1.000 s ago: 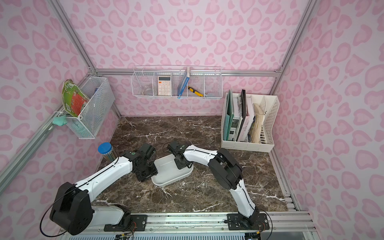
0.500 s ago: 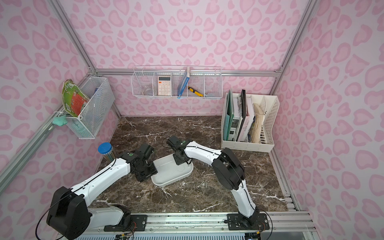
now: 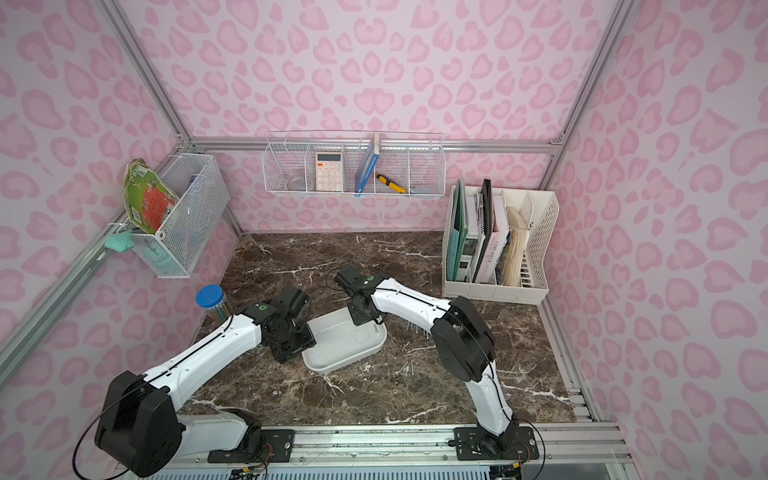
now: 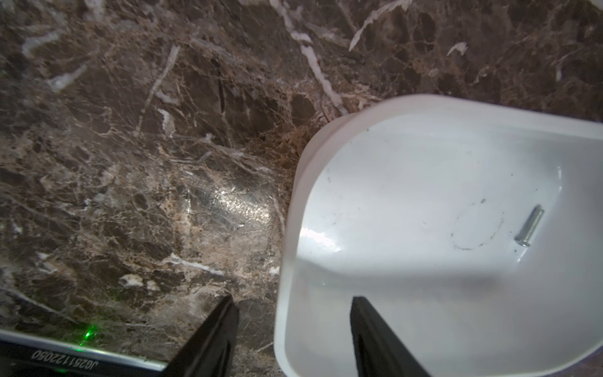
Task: Take out the screws from the storage box
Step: Pick up the screw from the storage box, then place the screw at the center of the board.
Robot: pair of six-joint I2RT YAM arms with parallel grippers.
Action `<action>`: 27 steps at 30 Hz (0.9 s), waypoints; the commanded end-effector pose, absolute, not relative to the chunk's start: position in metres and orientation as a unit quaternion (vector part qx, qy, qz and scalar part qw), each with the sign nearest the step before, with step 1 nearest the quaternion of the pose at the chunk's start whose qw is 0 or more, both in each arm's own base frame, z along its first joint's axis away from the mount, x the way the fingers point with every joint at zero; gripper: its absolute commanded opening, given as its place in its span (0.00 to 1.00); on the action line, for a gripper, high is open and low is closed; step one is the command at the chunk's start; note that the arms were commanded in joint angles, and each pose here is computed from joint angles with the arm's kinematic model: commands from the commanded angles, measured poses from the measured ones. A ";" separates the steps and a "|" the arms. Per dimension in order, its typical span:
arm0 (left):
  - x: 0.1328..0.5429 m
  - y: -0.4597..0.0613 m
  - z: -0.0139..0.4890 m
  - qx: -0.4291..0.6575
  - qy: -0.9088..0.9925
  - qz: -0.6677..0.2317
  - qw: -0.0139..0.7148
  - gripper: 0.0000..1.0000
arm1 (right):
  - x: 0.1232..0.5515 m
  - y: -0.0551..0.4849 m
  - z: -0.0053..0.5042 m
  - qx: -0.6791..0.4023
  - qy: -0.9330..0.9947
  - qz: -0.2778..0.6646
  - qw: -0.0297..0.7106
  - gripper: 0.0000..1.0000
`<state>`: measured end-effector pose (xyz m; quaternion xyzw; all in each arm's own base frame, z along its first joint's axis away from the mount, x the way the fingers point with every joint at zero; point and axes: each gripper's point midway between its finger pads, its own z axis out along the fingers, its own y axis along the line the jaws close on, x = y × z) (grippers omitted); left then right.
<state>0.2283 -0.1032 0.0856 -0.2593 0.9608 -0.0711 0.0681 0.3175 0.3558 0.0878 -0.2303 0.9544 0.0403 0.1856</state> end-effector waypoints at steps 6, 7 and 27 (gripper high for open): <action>0.230 -0.108 0.090 -0.239 0.965 -0.081 0.066 0.66 | 0.322 0.313 0.126 -0.180 0.960 0.020 0.212 0.02; 0.231 -0.109 0.092 -0.236 0.965 -0.086 0.070 0.69 | 0.322 0.306 0.128 -0.173 0.961 0.019 0.213 0.02; 0.229 -0.099 0.095 -0.221 0.969 -0.066 0.085 0.78 | 0.302 0.233 0.046 -0.106 0.983 0.009 0.147 0.04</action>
